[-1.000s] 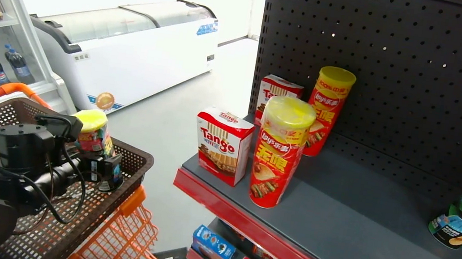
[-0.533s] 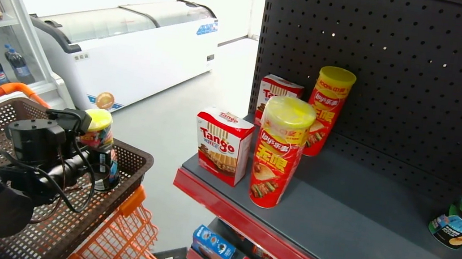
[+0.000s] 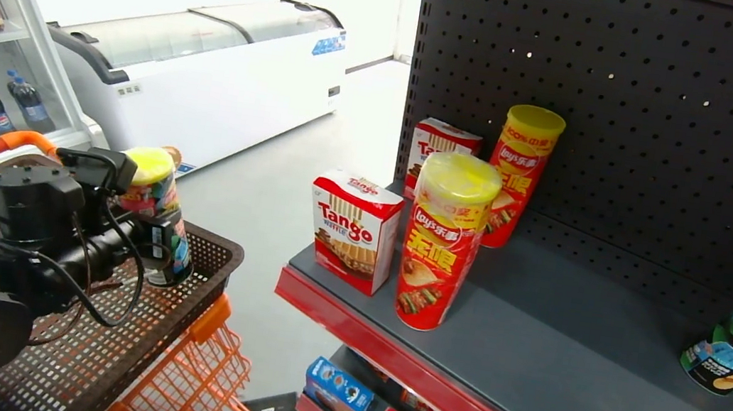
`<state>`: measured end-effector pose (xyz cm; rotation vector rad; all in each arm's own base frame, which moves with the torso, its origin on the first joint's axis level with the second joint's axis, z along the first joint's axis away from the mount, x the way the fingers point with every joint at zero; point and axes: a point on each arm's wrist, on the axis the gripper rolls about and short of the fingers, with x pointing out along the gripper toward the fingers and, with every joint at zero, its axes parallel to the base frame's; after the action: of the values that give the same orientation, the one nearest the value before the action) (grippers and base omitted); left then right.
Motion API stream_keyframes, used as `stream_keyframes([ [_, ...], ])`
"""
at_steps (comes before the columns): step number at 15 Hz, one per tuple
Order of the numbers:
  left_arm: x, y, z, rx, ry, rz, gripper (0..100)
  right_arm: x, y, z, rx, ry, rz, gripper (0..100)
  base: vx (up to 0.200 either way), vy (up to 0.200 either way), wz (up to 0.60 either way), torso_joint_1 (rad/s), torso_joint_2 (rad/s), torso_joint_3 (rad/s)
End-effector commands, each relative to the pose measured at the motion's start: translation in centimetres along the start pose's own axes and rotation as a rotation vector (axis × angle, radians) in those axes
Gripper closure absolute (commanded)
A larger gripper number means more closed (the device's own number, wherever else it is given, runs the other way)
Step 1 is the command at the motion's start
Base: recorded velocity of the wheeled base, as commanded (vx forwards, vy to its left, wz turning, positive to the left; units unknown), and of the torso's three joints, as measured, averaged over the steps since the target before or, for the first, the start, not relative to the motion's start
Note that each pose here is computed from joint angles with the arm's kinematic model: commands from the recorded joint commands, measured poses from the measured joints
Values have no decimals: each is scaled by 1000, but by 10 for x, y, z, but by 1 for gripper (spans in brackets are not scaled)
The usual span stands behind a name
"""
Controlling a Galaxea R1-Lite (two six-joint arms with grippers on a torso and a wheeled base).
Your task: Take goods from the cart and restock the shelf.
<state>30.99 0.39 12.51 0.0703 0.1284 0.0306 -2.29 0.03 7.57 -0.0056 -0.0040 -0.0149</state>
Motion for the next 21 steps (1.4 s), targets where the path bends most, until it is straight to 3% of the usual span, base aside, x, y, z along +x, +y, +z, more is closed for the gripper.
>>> stream_keyframes([
  [1, -25, 2, 42, -2, -107, -15, 100, 0, 0, 0, -1, 1, 0, 0, 0, 0, 0, 0, 0, 0],
  [4, -47, -7, 74, -1, -141, -55, 100, 0, 0, 0, -1, 1, 0, 0, 0, 0, 0, 0, 0, 0],
  [7, -65, -11, 75, 5, -142, -144, 100, 0, 0, 0, -1, 1, 0, 0, 0, 0, 0, 0, 0, 0],
  [8, -73, -19, 67, 8, -122, -214, 100, 0, 0, 0, -1, 1, 0, 0, 0, 0, 0, 0, 0, 0],
  [10, -85, -44, 67, 15, -132, -362, 100, 0, 0, 0, -1, 1, 0, 0, 0, 0, 0, 0, 0, 0],
  [11, -88, -48, 67, 11, -132, -383, 100, 0, 0, 0, -1, 1, 0, 0, 0, 0, 0, 0, 0, 0],
  [13, -115, -64, 75, -38, -175, -560, 100, 0, 0, 0, -1, 1, 0, 0, 0, 0, 0, 0, 0, 0],
  [14, -120, -67, 73, -49, -160, -623, 100, 0, 0, 0, -1, 1, 0, 0, 0, 0, 0, 0, 0, 0],
  [15, -120, -67, 73, -42, -165, -628, 100, 0, 0, 0, -1, 1, 0, 0, 0, 0, 0, 0, 0, 0],
  [16, -121, -71, 73, -11, -174, -656, 100, 0, 0, 0, -1, 1, 0, 0, 0, 0, 0, 0, 0, 0],
  [18, -122, -77, 78, -4, -201, -682, 100, 0, 0, 0, -1, 1, 0, 0, 0, 0, 0, 0, 0, 0],
  [19, -126, -85, 79, -2, -204, -727, 100, 0, 0, 0, -1, 1, 0, 0, 0, 0, 0, 0, 0, 0],
  [21, -129, -88, 77, 0, -194, -747, 100, 0, 0, 0, -1, 1, 0, 0, 0, 0, 0, 0, 0, 0],
])
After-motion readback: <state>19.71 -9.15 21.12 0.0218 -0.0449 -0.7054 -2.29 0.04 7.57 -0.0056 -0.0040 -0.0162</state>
